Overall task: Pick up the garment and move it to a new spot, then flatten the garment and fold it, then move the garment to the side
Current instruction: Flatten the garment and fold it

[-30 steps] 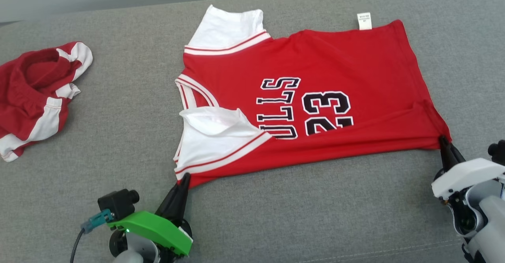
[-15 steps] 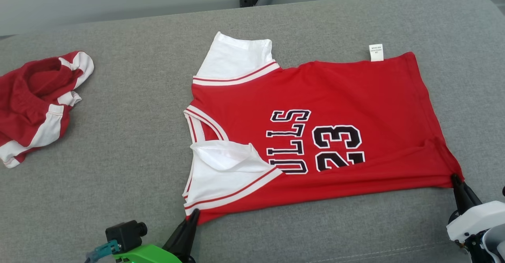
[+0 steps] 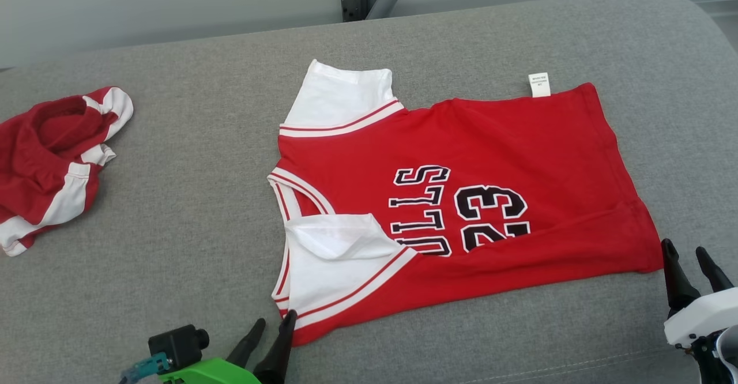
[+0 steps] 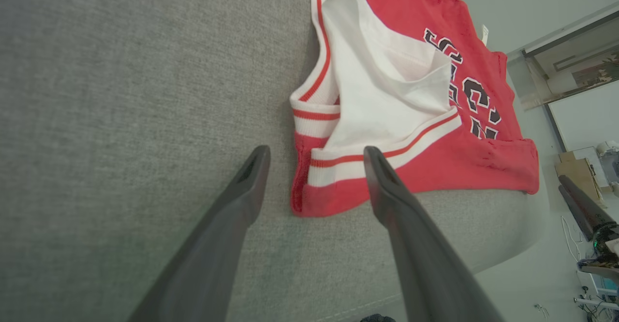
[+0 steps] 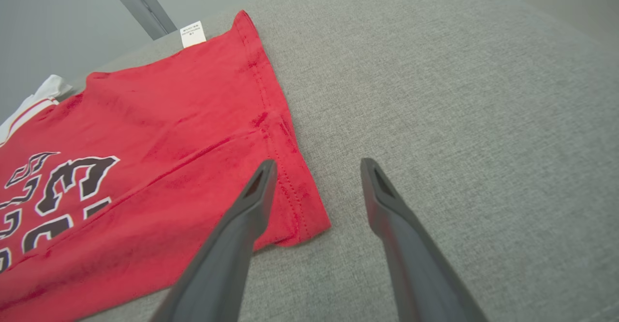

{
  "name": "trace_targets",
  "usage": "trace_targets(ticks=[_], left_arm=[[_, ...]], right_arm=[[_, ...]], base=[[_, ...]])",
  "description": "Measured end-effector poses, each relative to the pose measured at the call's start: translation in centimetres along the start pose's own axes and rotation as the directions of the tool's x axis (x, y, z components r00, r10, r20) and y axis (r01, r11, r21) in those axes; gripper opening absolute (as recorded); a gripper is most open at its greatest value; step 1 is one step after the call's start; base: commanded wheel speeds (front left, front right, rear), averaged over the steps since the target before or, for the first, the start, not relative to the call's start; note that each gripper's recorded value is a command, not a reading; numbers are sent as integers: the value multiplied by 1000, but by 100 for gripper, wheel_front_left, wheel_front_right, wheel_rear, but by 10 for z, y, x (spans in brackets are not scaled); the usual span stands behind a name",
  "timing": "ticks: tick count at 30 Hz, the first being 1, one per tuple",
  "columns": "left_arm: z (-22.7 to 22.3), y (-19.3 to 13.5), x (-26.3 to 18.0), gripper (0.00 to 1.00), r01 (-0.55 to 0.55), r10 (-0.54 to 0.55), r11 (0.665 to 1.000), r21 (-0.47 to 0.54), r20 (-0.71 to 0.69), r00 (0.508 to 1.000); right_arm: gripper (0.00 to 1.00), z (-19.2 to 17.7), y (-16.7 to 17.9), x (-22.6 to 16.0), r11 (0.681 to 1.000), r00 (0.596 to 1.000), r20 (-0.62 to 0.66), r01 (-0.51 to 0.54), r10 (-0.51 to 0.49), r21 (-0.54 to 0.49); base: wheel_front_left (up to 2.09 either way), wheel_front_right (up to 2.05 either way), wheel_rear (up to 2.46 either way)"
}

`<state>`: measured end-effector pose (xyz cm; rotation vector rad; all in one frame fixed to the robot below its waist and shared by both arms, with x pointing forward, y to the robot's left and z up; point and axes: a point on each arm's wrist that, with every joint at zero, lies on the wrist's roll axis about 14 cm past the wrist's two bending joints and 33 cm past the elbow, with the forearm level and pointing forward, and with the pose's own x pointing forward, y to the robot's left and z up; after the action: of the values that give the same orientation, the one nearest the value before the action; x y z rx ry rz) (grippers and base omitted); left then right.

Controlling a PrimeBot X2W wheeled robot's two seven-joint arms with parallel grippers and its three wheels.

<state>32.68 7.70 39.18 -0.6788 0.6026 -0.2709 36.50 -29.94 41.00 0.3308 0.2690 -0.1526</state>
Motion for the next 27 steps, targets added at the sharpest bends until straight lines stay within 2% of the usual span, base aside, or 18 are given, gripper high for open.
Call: trace_targets(ticks=[6,11,18,23,27], left_arm=[[38,-9,2,100,20,-22,1000,16,119,993],[89,-31,21,100,77,-99,989,125,187,977],[158,-67,66,100,118,-185,932,344,170,968],[197,-97,102,100,158,-227,887,433,113,967],[209,-102,125,100,157,-205,875,459,56,977]], right_arm=[[100,30,15,-2,997,993,107,-42,48,-61],[100,40,40,0,991,982,158,-89,105,-104],[100,37,66,13,986,975,172,-125,143,-113],[100,34,75,26,983,974,165,-139,158,-120],[100,33,78,34,982,973,161,-143,163,-126]], base=[[0,0,0],[0,0,0],[0,0,0],[0,0,0],[0,0,0]])
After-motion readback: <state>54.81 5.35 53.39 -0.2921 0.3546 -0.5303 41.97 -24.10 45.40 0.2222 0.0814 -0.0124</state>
